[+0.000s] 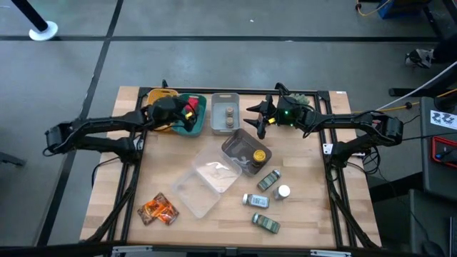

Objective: Sort spices by type
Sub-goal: Put the red seasoning can into the green bin

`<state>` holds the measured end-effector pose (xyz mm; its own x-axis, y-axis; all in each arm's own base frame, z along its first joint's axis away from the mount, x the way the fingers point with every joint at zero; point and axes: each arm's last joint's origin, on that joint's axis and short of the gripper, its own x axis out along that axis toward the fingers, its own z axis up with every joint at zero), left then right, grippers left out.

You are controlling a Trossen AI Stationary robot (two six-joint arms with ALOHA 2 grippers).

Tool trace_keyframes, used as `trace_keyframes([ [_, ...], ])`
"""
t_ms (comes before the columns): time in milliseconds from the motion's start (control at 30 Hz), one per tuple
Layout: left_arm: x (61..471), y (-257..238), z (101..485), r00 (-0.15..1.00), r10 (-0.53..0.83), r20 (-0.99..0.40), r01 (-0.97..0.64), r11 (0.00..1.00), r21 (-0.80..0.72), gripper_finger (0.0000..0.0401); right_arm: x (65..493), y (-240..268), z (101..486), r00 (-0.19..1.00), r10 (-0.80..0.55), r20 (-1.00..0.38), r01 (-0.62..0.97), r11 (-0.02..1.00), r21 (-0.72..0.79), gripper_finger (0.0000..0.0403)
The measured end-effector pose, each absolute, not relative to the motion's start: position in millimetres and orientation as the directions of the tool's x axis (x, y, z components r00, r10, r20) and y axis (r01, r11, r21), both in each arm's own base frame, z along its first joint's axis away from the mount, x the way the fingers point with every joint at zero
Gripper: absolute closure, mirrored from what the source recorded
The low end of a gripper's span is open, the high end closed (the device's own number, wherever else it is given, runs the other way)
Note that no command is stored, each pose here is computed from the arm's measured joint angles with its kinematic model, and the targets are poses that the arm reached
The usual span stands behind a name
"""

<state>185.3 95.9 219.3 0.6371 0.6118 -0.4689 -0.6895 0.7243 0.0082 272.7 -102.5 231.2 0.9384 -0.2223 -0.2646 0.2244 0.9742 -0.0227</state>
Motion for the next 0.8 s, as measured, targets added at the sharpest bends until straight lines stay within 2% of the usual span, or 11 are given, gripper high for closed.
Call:
trace_keyframes([
  [367, 195.6, 73.4, 219.9, 0.708, 0.533, -0.463, -0.599, 0.800, 0.006, 0.0054, 270.6, -105.5, 230.5, 0.909, -0.302, -0.286, 0.330, 0.943, 0.052, 0.0164],
  [433, 196.8, 70.6, 220.1, 0.717, 0.523, -0.461, -0.588, 0.809, 0.005, 0.0054, 270.4, -109.4, 233.6, 0.862, -0.384, -0.332, 0.429, 0.900, 0.075, 0.0164],
  [533, 198.0, 68.1, 220.7, 0.727, 0.515, -0.455, -0.577, 0.817, 0.003, 0.0054, 266.8, -118.8, 235.6, 0.727, -0.491, -0.480, 0.583, 0.811, 0.054, 0.0164],
  [633, 198.1, 68.0, 220.6, 0.726, 0.514, -0.456, -0.577, 0.817, 0.003, 0.0054, 264.6, -127.4, 239.2, 0.620, -0.519, -0.588, 0.665, 0.746, 0.043, 0.0164],
  [800, 198.1, 68.0, 220.6, 0.726, 0.514, -0.456, -0.577, 0.817, 0.003, 0.0054, 262.8, -141.0, 239.5, 0.533, -0.515, -0.671, 0.749, 0.657, 0.091, 0.0164],
])
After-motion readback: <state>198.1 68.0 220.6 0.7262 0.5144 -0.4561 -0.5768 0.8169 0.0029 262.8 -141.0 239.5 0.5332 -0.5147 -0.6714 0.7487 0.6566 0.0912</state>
